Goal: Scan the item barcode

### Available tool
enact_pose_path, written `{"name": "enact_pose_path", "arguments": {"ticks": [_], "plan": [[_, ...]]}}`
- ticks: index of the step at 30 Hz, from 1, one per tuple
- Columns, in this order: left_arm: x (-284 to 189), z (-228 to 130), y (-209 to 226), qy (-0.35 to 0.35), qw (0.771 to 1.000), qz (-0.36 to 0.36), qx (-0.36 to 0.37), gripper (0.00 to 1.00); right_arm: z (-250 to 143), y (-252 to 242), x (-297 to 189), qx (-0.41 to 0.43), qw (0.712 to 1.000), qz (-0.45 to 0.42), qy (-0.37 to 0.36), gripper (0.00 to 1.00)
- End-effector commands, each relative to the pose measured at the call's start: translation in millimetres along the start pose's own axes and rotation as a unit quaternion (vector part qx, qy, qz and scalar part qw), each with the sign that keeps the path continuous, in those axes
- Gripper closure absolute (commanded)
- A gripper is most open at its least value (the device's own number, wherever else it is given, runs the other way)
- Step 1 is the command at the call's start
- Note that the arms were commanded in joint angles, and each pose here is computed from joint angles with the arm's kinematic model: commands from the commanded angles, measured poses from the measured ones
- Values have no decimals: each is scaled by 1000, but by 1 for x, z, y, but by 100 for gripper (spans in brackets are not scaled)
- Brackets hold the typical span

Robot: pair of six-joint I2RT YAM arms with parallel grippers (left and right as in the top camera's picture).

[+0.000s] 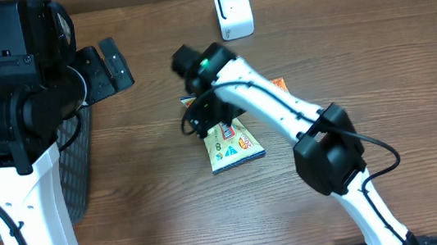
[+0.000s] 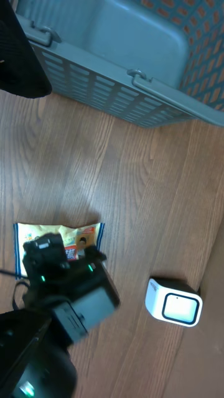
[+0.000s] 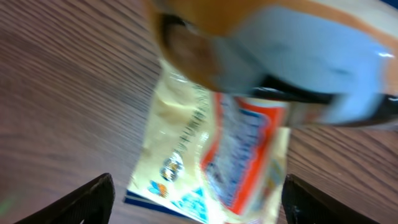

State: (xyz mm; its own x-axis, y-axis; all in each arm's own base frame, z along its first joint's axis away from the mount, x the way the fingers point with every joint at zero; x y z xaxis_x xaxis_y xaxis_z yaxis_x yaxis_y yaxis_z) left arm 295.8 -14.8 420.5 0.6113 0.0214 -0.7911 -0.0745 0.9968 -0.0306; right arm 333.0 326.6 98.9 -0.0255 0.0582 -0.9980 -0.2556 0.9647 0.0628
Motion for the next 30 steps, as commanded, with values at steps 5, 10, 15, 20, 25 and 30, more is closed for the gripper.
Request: {"name": "enact_pose_path", "arguments": {"ticks": [5, 10, 15, 20, 25, 30], "plan": [[0, 1, 2, -2, 1000, 6, 4, 0, 2, -11, -5, 67, 990, -99, -77, 24], [0, 1, 2, -2, 1000, 6, 4, 0, -6, -17, 4, 69, 975, -178, -111, 27], [0, 1, 2, -2, 1000, 6, 4, 0, -22, -7, 0, 42, 963, -231, -133, 29], [0, 1, 2, -2, 1000, 6, 4, 0, -47, 21, -1, -10, 958, -248, -143, 24], [0, 1, 2, -2, 1000, 6, 4, 0, -64, 45, 6, -50, 957, -243, -149, 21], [0, 1, 2, -2, 1000, 6, 4, 0, -73, 38, 27, -67, 954, -260, -135, 20]]}}
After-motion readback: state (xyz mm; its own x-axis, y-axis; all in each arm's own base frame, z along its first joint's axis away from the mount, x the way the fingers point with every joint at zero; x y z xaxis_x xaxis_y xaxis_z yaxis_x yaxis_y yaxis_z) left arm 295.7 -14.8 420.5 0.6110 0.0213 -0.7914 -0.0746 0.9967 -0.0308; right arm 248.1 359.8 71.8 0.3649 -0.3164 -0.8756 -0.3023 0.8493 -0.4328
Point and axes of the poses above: each gripper's point midway between its finger pads, its own x axis out along the fingers, its own y axis along the line the jaws close on, z = x × y, the point moved 3 cm from there along -x, back along the fingers, and after that the axes turned 14 degrees about x, right-handed, at the moved point
